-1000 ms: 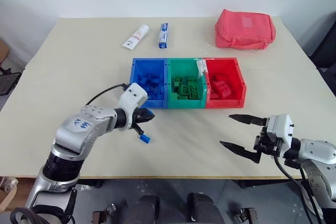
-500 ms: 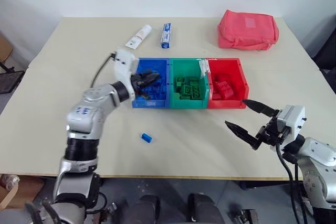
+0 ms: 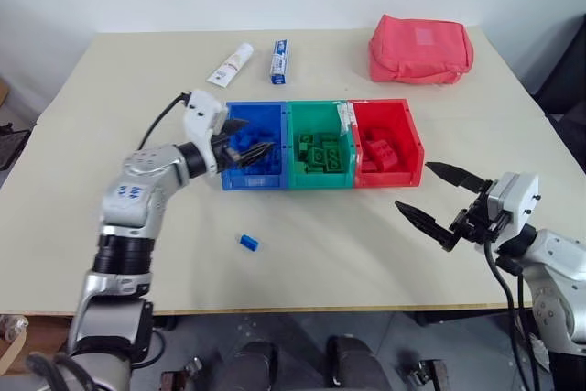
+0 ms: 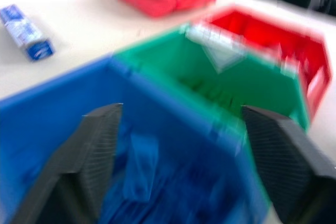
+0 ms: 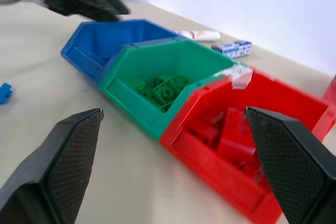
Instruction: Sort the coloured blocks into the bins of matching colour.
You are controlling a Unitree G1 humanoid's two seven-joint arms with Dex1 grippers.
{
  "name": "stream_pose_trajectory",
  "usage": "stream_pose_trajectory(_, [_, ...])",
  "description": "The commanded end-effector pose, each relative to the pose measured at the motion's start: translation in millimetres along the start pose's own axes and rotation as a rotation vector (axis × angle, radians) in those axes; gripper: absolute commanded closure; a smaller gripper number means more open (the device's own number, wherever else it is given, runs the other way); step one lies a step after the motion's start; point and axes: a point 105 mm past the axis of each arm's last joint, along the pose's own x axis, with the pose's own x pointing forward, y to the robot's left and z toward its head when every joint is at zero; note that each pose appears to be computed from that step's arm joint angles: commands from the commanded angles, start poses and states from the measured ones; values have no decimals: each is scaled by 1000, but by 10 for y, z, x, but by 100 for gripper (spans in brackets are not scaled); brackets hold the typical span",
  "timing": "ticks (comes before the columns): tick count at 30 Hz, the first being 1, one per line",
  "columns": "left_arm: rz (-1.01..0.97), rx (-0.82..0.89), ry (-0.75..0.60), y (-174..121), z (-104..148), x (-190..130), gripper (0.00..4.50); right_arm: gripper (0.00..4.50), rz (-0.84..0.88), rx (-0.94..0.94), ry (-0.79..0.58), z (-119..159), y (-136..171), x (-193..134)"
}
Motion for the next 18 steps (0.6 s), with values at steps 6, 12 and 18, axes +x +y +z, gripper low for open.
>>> stream_pose_trajectory(6, [-111, 204, -70, -53, 108, -729, 1, 0, 97, -10, -31, 33, 6, 108])
stream_pose_trajectory(12, [-154, 206, 66, 22, -283, -1340, 1, 0, 270, -5, 17, -47, 195, 140])
stream_pose_trajectory(18, [-215, 323, 190, 42, -561, -1605, 1, 0, 435, -12, 48, -85, 373, 180])
